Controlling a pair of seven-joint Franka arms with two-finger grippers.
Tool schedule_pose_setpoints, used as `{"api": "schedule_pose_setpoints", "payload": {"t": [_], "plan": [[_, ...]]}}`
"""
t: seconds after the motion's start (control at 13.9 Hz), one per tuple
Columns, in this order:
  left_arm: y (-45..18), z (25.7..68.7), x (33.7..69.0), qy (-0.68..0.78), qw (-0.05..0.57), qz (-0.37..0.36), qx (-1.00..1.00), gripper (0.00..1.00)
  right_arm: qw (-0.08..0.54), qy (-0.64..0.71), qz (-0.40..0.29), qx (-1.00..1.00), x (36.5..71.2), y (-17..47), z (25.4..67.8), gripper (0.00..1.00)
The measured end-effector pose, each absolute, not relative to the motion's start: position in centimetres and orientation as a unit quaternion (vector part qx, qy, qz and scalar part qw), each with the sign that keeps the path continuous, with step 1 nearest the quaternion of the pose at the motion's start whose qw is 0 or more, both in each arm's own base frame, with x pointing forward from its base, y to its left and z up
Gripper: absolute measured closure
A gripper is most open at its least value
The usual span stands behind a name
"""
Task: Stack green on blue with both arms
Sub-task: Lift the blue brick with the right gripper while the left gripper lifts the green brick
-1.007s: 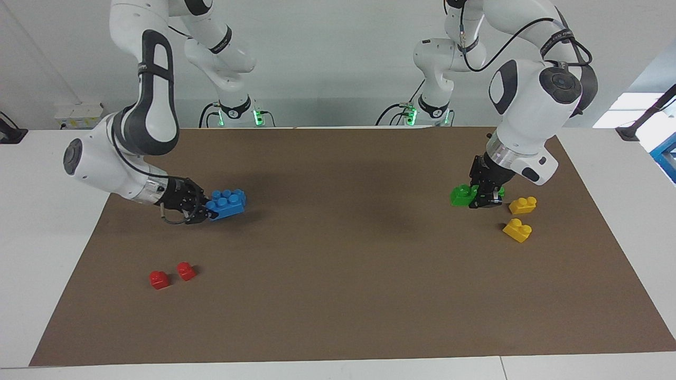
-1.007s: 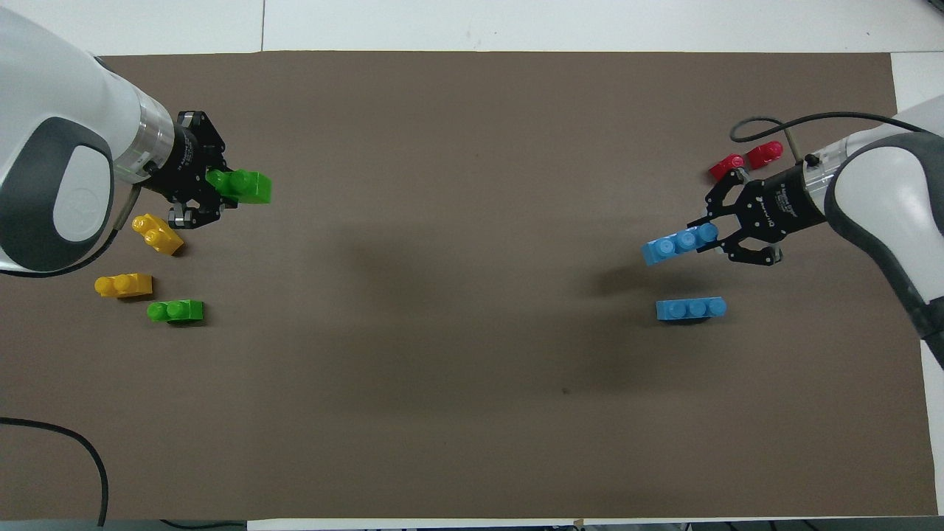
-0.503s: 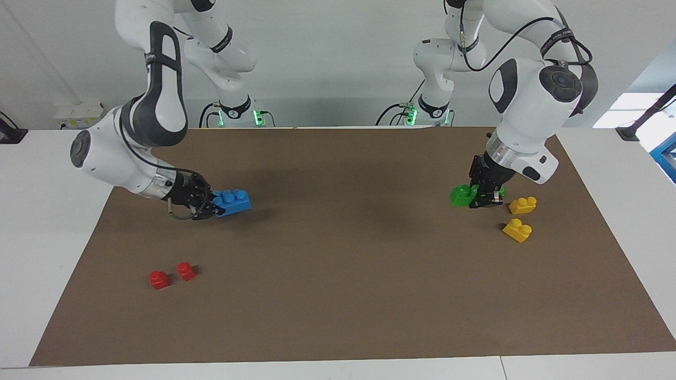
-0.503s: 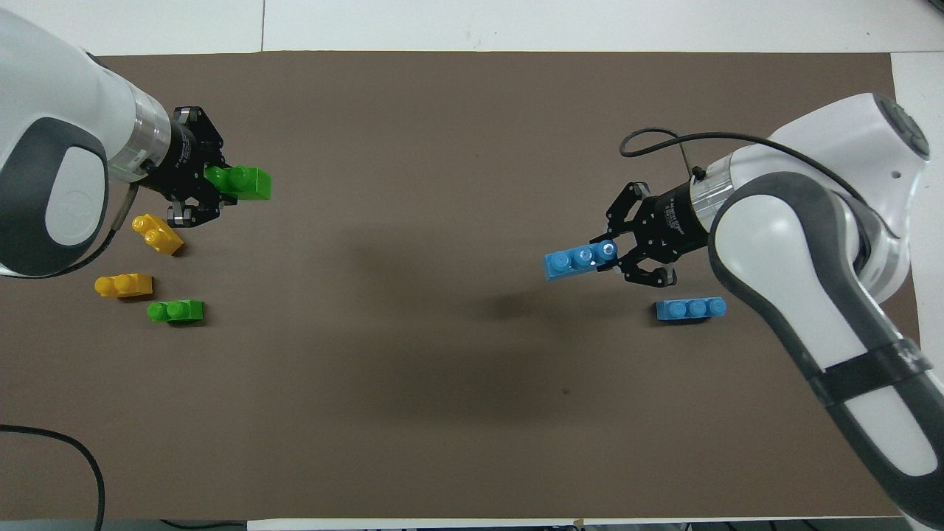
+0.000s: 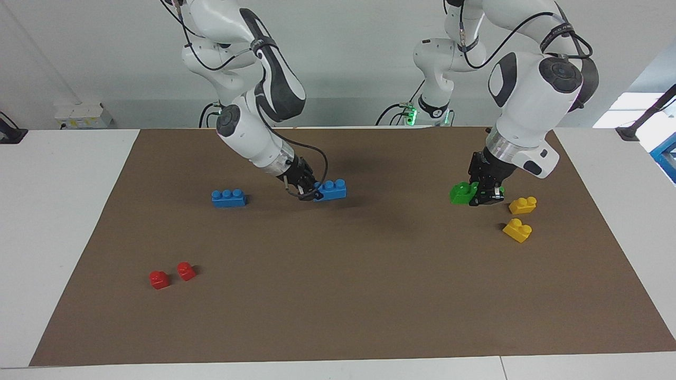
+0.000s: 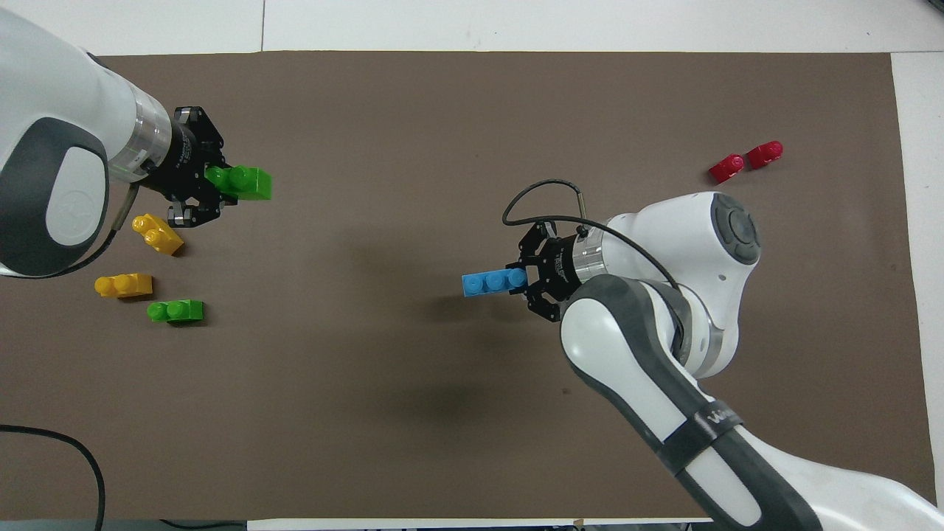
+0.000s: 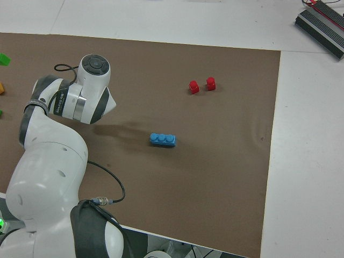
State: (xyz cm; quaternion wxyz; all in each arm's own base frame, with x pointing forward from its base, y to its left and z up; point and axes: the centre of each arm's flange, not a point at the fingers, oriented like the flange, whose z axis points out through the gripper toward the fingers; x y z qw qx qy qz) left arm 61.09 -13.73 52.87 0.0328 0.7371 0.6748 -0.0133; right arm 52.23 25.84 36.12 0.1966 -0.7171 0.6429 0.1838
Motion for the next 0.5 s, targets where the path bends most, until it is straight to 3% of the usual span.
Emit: {"api": "schedule_pose_setpoints", "payload": {"t": [0.5], "plan": [[-14.7,52.8,60.9,0.669,0.033,-0.014,0.743,0.66,0.199,0.669,0.187,-0.691,50.7,27.2,31.8,0.66]]}}
